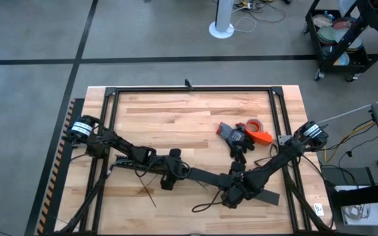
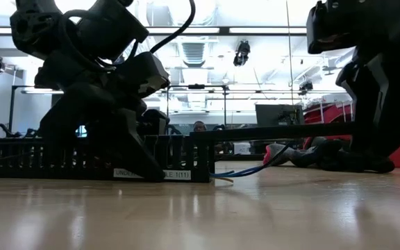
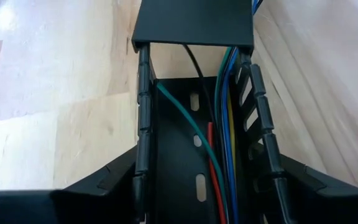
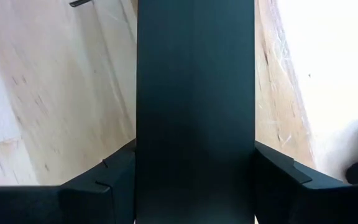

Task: Ziptie cables
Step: Insert the black cable duct cover into the black cable duct

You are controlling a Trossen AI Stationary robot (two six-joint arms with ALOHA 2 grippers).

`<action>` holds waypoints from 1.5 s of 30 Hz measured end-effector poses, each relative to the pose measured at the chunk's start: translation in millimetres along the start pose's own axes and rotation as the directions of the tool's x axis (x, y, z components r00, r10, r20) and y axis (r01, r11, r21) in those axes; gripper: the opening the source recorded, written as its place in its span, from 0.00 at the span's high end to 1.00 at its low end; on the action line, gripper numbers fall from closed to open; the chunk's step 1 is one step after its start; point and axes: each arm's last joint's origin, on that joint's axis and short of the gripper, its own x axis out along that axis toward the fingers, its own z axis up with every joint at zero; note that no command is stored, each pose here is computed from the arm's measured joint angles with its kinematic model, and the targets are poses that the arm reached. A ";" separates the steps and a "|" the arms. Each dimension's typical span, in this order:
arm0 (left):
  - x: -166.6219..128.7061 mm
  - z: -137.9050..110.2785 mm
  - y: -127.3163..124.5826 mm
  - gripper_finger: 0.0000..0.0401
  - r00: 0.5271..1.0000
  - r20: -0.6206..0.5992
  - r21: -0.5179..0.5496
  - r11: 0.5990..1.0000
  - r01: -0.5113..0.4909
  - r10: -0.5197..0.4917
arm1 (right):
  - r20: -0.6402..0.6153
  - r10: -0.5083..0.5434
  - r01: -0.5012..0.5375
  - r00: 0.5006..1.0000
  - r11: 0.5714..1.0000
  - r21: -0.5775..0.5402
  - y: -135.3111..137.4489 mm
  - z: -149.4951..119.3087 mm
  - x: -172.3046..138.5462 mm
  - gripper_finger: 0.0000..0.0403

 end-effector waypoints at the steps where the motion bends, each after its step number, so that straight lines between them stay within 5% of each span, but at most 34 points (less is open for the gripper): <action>1: 0.0 0.0 -0.2 0.42 1.000 0.000 0.003 1.000 0.003 -0.003 | 0.002 0.002 -0.002 1.000 1.000 -0.010 0.2 0.2 0.0 0.47; 17: 0.0 0.0 -1.6 0.41 1.000 -0.003 0.026 0.999 0.024 -0.024 | 0.017 0.072 -0.071 0.997 0.994 -0.087 3.3 5.6 1.6 0.47; 45: 0.0 1.8 1.8 0.43 1.000 0.015 -0.018 0.999 -0.027 0.027 | -0.003 0.057 -0.057 0.998 0.998 0.021 -3.4 10.7 3.8 0.47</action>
